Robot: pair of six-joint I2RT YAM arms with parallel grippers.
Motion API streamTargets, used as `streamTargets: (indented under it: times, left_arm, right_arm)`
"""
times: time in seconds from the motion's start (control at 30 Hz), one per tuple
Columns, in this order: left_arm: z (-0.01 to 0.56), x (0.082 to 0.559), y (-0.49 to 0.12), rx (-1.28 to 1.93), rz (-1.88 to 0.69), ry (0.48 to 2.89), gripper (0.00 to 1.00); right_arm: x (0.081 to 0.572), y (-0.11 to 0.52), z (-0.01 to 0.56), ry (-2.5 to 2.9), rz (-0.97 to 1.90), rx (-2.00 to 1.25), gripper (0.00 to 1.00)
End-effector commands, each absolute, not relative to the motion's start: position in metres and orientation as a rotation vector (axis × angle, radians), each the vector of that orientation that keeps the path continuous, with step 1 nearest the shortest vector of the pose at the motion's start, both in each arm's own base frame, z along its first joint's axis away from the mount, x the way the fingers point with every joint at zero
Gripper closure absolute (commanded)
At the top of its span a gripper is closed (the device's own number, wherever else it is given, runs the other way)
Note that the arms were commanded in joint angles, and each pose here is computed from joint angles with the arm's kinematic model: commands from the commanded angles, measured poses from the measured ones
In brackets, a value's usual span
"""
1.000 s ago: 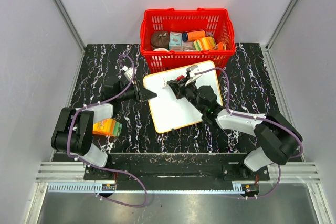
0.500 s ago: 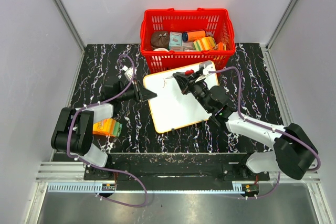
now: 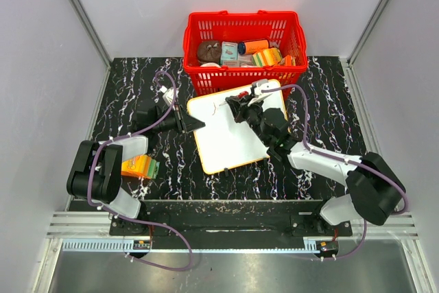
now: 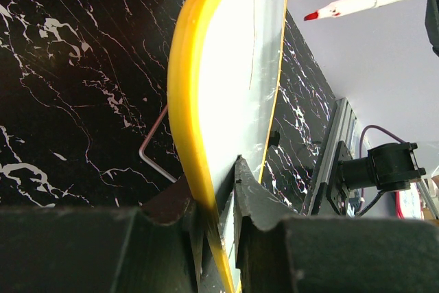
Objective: Write a sentence on the whiteboard
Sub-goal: Write on the whiteboard with the whiteboard.
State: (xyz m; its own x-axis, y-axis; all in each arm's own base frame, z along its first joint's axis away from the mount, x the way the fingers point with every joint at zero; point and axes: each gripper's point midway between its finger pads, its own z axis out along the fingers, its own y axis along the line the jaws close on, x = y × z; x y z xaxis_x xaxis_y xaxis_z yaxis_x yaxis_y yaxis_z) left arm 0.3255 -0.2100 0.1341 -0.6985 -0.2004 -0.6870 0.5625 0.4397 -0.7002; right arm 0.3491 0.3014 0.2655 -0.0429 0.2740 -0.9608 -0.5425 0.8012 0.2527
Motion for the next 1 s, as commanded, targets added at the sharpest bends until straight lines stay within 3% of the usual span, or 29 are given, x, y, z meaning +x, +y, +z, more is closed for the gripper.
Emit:
streamTargets:
  times: [0.0, 0.97]
  left_arm:
    - [0.108, 0.345, -0.201, 0.394, -1.097, 1.956, 1.00]
    - [0.107, 0.345, -0.202, 0.402, -1.093, 1.963, 1.00]
  right_arm:
    - [0.358, 0.307, 0.288, 1.421, 0.669, -0.189, 1.00]
    - [0.361, 0.318, 0.250, 1.523, 0.666, -0.230, 1.00]
